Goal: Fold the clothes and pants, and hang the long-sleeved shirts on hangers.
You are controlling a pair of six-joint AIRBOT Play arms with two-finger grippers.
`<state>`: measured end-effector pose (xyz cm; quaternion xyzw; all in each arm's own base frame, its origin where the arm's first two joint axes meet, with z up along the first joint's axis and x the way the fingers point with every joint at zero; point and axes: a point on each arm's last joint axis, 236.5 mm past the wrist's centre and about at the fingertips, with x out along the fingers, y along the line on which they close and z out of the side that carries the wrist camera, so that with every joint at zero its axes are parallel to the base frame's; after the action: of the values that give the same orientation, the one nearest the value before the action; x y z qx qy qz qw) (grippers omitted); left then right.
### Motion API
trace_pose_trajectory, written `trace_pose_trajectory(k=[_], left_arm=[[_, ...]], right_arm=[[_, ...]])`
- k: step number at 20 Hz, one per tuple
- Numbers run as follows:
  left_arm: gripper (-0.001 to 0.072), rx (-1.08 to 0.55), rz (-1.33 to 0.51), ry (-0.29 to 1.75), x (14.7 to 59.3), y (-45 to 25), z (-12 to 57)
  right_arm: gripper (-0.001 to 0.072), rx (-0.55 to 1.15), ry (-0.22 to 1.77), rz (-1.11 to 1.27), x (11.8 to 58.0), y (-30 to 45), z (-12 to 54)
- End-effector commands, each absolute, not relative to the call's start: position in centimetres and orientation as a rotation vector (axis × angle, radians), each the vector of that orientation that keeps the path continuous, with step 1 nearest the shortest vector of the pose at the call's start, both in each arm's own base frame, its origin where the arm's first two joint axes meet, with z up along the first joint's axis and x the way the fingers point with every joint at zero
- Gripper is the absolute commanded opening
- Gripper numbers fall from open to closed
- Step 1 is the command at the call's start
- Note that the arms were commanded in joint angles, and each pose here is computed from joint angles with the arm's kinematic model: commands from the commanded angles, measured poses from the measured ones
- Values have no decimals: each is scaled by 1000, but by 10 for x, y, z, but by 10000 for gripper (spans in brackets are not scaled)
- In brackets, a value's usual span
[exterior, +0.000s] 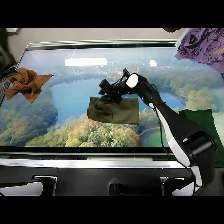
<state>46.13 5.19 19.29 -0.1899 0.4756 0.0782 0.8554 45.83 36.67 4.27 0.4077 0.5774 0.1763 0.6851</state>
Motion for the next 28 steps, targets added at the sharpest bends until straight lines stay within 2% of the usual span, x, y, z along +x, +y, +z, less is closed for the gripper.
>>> trace_pose_trajectory(k=[1, 7, 9, 10, 12, 15, 18, 22, 24, 28], left_arm=[[17, -401, 165, 1007, 461, 51, 190], [17, -392, 148, 1012, 461, 42, 190], [17, -392, 148, 1014, 461, 42, 190], [16, -392, 148, 1014, 461, 42, 190], [17, -392, 151, 1014, 461, 43, 190], [17, -393, 152, 1013, 461, 44, 190], [17, -390, 151, 1013, 461, 44, 190], [17, -390, 151, 1011, 461, 44, 190], [17, -390, 150, 1000, 463, 45, 192], [18, -390, 150, 994, 465, 45, 192]], right_arm=[[438, 872, 1176, 556, 468, 380, 83], [439, 661, 1043, 635, 471, 353, 171], [441, 656, 1060, 591, 480, 311, 182], [475, 666, 1055, 571, 489, 283, 186], [486, 693, 1061, 523, 505, 214, 185], [486, 690, 1148, 419, 503, 104, 146], [476, 735, 1275, 423, 478, 54, 83], [477, 831, 1377, 491, 446, 71, -3], [476, 911, 1381, 544, 438, 90, -27], [476, 964, 1396, 598, 431, 111, -61]])
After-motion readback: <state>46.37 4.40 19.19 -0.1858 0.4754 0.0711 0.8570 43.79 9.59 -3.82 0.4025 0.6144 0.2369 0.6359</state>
